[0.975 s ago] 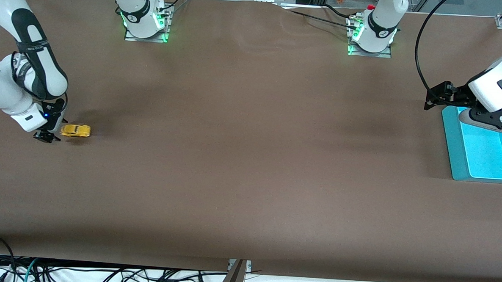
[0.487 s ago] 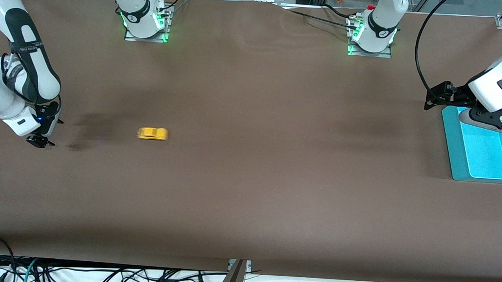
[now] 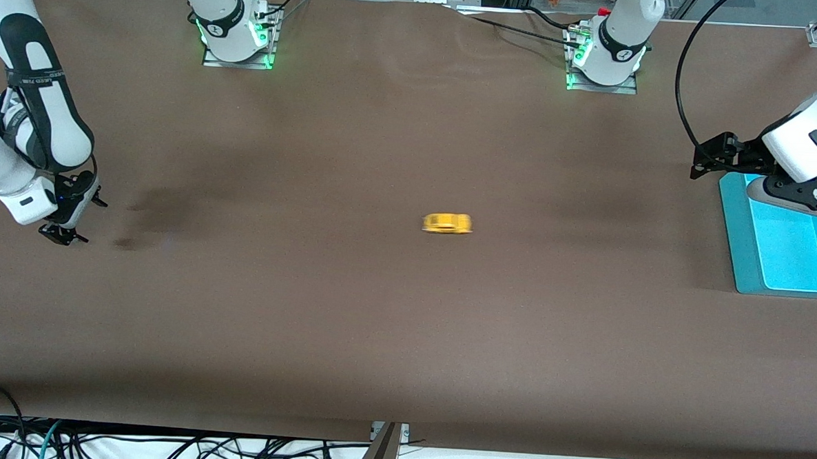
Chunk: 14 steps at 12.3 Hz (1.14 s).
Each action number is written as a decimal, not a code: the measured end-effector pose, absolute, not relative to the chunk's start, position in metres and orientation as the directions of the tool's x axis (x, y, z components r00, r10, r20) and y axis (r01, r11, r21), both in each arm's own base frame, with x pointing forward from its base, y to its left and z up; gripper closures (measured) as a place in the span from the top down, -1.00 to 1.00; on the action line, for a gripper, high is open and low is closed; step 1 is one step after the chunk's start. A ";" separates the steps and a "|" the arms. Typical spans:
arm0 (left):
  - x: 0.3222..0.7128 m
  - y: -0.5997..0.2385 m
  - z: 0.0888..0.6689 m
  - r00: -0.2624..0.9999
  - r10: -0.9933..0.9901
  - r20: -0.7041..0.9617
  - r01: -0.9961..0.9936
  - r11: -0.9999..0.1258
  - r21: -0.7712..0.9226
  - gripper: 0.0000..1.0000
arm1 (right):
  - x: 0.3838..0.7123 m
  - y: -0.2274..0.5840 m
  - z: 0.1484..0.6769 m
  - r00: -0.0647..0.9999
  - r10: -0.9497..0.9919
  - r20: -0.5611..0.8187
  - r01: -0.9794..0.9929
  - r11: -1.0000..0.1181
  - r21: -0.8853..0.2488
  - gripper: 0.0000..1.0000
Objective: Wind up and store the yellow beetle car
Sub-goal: 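Open the right gripper, letting the car drive toward the teal box, then raise the right gripper away while the left gripper reaches the car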
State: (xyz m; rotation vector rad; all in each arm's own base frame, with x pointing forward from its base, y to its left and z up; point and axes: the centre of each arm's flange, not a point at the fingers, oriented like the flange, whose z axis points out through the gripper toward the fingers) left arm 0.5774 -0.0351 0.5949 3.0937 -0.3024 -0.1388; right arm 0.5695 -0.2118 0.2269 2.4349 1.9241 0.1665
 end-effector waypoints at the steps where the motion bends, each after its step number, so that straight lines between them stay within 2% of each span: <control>1: 0.577 -0.035 0.595 0.977 -0.195 -0.086 -0.192 -0.981 0.039 1.00 | 0.578 -0.203 0.233 0.292 0.953 0.080 0.949 -0.299 0.097 1.00; 4: 0.577 -0.035 0.594 0.976 -0.195 -0.092 -0.192 -0.981 0.039 1.00 | 0.610 -0.144 0.252 0.484 0.865 0.134 0.868 -0.494 0.052 1.00; 8: 0.581 -0.030 0.577 0.972 -0.187 -0.142 -0.182 -0.982 0.047 1.00 | 0.639 -0.062 0.272 0.778 0.625 0.066 0.627 -0.767 -0.136 1.00; 10: 0.582 -0.029 0.573 0.966 -0.208 -0.151 -0.202 -0.978 0.052 1.00 | 0.654 -0.021 0.287 0.853 0.523 0.010 0.518 -0.842 -0.153 1.00; 14: 0.585 -0.008 0.559 0.909 -0.377 -0.176 -0.365 -0.926 0.098 1.00 | 0.668 0.028 0.330 0.918 0.388 -0.084 0.377 -0.918 -0.125 1.00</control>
